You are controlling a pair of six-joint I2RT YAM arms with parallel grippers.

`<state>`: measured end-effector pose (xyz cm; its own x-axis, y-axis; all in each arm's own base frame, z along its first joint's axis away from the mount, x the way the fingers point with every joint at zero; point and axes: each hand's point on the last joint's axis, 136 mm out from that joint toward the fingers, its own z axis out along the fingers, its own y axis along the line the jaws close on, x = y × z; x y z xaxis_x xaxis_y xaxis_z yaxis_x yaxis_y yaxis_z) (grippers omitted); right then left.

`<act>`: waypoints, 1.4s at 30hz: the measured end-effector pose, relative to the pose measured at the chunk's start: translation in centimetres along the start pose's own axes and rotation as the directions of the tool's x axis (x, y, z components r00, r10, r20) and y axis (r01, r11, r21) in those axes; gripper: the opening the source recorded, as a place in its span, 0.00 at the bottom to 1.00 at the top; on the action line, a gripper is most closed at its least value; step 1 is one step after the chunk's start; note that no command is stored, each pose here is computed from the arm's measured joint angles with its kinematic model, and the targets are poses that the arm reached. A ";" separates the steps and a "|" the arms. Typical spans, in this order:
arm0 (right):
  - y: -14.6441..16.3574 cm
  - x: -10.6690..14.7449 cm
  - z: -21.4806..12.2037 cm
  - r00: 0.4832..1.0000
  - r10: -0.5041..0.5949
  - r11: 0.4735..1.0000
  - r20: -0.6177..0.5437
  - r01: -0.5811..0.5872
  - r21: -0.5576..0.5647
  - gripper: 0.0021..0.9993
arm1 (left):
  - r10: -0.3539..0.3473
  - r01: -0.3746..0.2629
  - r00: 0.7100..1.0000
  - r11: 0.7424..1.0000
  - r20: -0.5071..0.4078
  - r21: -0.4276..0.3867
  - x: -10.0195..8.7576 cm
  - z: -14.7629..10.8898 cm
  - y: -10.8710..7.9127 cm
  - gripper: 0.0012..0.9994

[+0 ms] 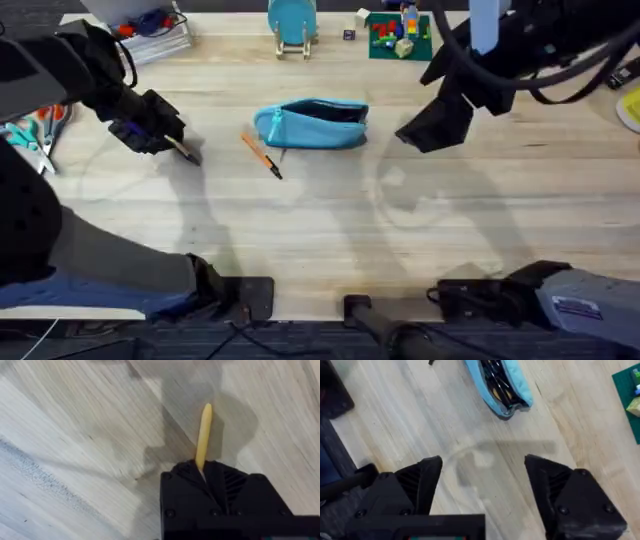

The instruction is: Unzip the bag, pick up the pens from the table one at a time and place them inside, then zip the bag closed.

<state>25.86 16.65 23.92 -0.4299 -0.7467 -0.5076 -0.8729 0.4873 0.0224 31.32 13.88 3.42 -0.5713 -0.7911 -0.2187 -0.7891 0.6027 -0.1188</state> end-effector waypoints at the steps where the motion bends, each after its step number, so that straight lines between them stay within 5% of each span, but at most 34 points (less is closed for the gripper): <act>1: 0.0 0.0 0.0 1.000 0.000 1.000 0.000 0.000 0.000 1.00 | 0.000 0.000 1.000 1.000 0.000 0.001 0.0 0.0 0.0 0.05; 18: 0.0 0.0 0.0 1.000 0.000 1.000 -0.001 0.000 -0.001 1.00 | 0.052 -0.043 0.994 0.994 -0.093 0.096 0.9 -0.9 -1.9 0.04; 25: 0.0 0.0 0.0 1.000 0.000 1.000 0.000 0.000 0.000 1.00 | 0.139 -0.148 0.989 0.972 0.058 0.184 -0.9 -7.4 -3.5 0.04; 34: 0.0 0.0 0.0 1.000 0.000 1.000 0.000 0.000 0.000 1.00 | 0.293 -0.361 0.919 0.894 0.263 0.265 -0.6 -15.6 -4.6 0.04; 42: 0.0 0.0 0.0 1.000 0.000 1.000 0.000 0.000 0.000 1.00 | 0.409 -0.548 0.816 0.773 0.409 0.320 0.9 -20.1 -6.0 0.04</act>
<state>25.85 16.64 23.92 -0.4300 -0.7468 -0.5073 -0.8729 0.4873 0.0226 30.98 7.48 23.42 -0.6961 -0.3560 -0.6235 -0.2248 0.9328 -0.2816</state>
